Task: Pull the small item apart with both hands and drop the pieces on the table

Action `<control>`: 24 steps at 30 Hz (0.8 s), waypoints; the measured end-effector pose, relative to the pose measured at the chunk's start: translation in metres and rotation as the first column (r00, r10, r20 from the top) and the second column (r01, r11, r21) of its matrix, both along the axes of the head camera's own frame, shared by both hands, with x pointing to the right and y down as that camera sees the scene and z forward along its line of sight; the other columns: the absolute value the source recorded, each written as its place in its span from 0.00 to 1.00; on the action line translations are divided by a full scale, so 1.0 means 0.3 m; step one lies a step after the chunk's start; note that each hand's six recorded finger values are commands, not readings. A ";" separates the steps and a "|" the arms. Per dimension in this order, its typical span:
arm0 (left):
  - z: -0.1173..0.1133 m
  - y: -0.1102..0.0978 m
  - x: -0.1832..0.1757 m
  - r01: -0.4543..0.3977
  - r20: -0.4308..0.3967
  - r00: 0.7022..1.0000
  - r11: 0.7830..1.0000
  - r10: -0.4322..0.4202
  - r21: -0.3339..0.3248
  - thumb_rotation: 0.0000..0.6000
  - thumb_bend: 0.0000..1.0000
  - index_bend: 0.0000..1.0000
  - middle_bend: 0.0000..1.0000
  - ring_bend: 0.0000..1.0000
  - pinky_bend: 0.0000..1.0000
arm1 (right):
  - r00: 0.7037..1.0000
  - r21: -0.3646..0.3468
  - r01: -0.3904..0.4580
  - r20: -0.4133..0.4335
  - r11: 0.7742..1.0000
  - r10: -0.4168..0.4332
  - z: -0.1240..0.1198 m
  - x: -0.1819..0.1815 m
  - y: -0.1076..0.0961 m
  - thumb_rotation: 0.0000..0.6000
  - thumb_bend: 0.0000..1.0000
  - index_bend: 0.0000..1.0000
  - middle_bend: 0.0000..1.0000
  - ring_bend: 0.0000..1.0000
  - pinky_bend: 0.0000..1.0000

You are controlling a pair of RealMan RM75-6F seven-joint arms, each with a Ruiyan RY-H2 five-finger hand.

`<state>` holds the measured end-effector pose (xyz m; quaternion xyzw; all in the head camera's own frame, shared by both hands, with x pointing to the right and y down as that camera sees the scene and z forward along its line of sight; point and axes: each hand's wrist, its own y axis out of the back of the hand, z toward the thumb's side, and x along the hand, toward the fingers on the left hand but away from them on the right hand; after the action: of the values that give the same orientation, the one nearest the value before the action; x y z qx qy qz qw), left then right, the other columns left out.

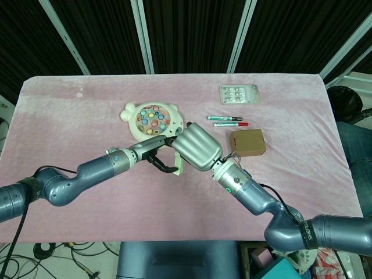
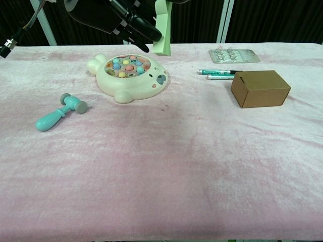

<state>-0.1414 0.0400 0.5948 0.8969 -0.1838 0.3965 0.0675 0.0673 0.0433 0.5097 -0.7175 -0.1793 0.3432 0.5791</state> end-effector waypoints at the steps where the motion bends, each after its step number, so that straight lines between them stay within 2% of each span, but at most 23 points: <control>1: 0.000 0.000 0.002 0.001 -0.001 1.000 1.000 -0.001 0.000 1.00 0.34 0.48 0.06 0.00 0.00 | 1.000 0.000 0.000 0.000 1.000 0.000 0.001 0.000 0.000 1.00 0.51 0.70 0.74 0.79 0.58; 11: 0.006 0.005 0.014 -0.002 -0.004 1.000 1.000 0.002 -0.002 1.00 0.38 0.49 0.06 0.00 0.00 | 1.000 -0.003 0.003 -0.001 1.000 -0.003 0.005 0.001 0.003 1.00 0.51 0.70 0.74 0.79 0.58; 24: 0.003 0.011 0.032 0.006 -0.017 1.000 1.000 -0.006 -0.008 1.00 0.50 0.53 0.10 0.00 0.00 | 1.000 0.005 0.015 -0.006 1.000 -0.015 -0.005 0.006 0.009 1.00 0.51 0.75 0.75 0.79 0.58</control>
<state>-0.1318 0.0434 0.5957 0.8995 -0.1842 0.3894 0.0737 0.0692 0.0459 0.5082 -0.7164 -0.1730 0.3405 0.5839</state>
